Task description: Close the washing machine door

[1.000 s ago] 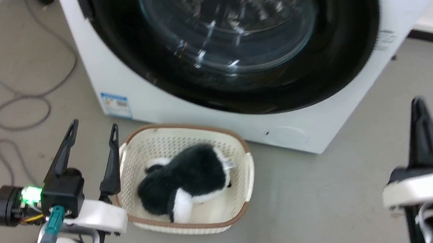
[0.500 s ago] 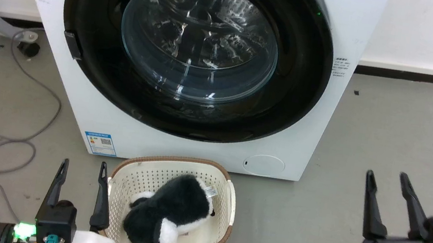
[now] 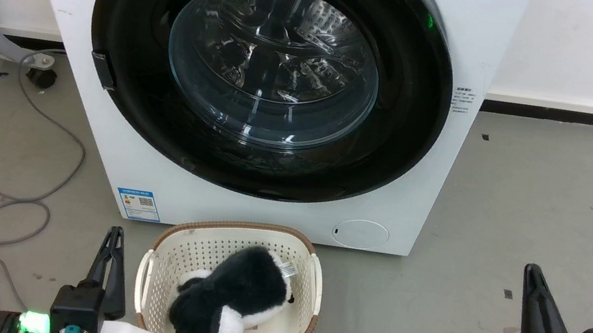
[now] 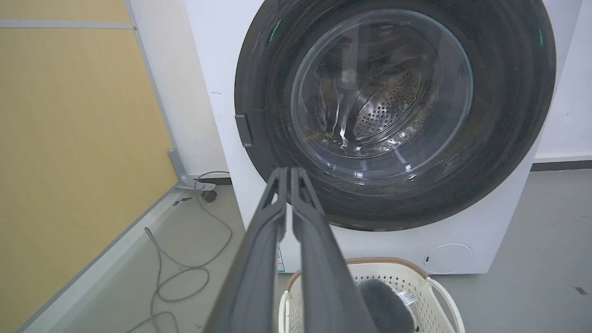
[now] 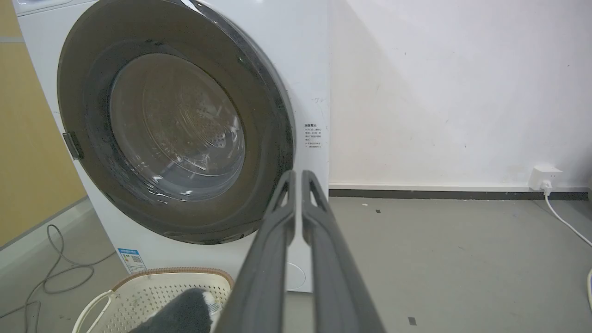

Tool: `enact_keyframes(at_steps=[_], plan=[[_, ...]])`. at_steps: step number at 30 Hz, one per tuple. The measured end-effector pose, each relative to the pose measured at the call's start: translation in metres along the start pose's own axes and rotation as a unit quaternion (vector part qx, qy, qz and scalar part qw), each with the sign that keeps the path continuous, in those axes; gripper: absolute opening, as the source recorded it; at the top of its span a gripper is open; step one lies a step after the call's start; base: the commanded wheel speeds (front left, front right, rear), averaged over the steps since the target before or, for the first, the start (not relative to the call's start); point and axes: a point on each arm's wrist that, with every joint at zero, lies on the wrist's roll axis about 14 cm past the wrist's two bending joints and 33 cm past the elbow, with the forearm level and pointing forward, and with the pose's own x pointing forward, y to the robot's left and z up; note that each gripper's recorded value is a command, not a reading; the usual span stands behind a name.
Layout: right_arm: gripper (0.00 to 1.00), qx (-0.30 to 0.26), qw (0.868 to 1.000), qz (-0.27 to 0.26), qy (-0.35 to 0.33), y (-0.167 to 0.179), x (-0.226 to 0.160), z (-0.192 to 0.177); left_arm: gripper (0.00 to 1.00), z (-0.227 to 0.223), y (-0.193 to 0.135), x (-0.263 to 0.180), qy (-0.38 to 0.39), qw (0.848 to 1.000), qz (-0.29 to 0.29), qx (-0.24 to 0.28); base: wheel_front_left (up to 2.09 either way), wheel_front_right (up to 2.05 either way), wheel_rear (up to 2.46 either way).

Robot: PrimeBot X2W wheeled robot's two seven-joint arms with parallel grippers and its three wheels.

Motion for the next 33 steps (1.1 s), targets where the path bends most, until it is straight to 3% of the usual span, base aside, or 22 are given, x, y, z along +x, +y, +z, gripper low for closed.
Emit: enact_keyframes(at_steps=[33], plan=[[0.00,-0.007,0.999,0.018,0.029,0.011,0.004,-0.006,0.00,-0.006,-0.001,0.000,0.030,0.999,-0.012,-0.012,0.00,0.00,0.00]])
